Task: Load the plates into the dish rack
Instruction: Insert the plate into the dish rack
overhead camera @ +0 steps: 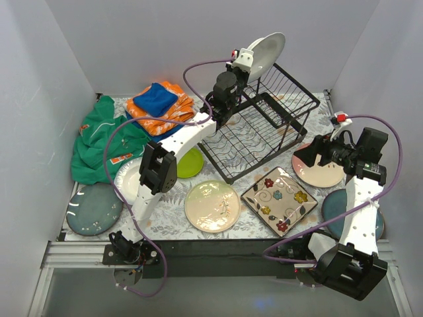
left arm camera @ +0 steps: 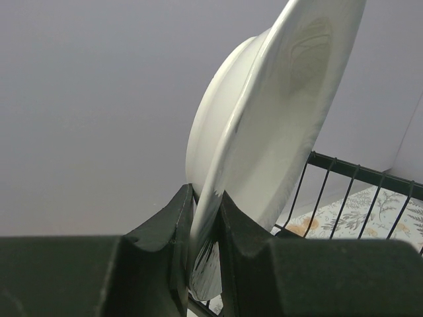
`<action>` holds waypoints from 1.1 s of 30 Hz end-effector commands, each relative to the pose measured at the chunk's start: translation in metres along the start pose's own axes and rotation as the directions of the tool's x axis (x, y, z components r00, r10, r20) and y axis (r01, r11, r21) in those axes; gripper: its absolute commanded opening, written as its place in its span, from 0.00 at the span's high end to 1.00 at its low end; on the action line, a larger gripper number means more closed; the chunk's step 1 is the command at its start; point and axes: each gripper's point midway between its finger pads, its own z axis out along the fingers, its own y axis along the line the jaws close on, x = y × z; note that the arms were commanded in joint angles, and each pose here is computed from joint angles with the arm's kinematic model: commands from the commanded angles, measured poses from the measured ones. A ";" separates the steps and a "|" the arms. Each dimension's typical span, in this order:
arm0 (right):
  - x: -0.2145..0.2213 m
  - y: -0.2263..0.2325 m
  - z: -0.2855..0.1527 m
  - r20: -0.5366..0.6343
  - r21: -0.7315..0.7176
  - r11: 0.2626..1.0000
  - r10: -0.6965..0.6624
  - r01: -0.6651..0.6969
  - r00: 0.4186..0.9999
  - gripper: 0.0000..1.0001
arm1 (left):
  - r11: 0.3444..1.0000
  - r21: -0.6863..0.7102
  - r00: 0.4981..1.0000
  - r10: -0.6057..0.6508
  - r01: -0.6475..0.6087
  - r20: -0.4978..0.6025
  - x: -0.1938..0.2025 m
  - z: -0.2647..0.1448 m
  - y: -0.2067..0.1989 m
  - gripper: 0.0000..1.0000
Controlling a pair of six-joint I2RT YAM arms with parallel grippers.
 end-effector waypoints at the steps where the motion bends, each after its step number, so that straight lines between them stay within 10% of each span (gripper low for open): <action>1: -0.007 0.000 -0.002 0.024 -0.002 1.000 -0.031 0.031 0.999 0.25 | 0.987 -0.123 0.972 -0.069 0.099 0.226 -0.079 0.000 0.035 1.00; 33: -0.005 0.000 -0.002 0.025 0.002 1.000 -0.029 0.029 0.999 0.25 | 0.994 -0.041 0.968 -0.089 0.101 0.233 -0.082 0.002 0.020 1.00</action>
